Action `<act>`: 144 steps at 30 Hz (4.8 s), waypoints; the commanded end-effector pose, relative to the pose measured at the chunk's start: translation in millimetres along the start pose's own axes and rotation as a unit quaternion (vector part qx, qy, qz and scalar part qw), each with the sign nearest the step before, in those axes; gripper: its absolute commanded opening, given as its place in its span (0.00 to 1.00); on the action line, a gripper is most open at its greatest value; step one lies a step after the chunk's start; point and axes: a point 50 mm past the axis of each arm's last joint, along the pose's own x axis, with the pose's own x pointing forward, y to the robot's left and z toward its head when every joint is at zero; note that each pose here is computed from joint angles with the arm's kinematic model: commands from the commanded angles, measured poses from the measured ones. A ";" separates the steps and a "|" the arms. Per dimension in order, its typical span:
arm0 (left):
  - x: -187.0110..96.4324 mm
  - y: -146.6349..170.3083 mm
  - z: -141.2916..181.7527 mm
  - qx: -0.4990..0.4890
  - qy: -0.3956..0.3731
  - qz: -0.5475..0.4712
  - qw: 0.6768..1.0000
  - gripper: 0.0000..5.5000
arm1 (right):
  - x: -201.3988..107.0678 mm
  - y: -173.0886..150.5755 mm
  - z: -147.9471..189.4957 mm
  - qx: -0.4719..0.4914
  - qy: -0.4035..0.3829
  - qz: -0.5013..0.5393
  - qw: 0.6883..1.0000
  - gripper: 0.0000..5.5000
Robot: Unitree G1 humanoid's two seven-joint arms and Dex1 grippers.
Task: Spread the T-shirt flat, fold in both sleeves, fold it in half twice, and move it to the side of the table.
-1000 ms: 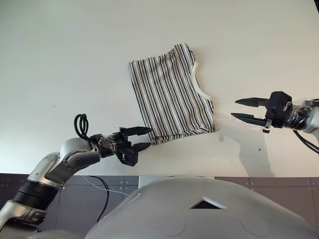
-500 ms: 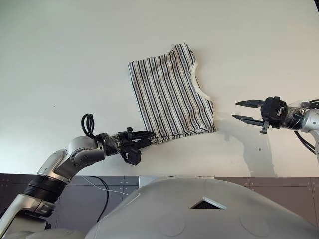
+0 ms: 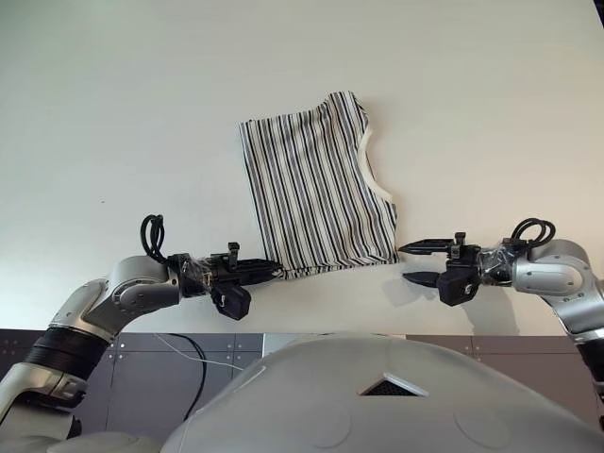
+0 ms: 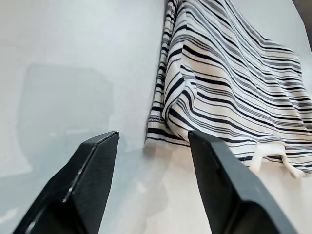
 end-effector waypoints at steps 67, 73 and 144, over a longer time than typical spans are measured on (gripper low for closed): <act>26.0 114.6 -77.4 -0.467 0.024 0.306 0.829 0.19 | 20.6 -199.1 -86.6 0.247 0.014 -0.175 0.953 0.16; 33.8 125.1 -53.0 -0.270 0.097 0.304 0.908 0.19 | 47.6 -173.9 -56.2 0.260 -0.128 -0.103 0.952 0.16; 91.2 125.7 -25.2 -0.389 0.082 0.673 0.623 0.19 | 53.2 -130.4 -52.8 0.422 -0.061 -0.586 0.689 0.16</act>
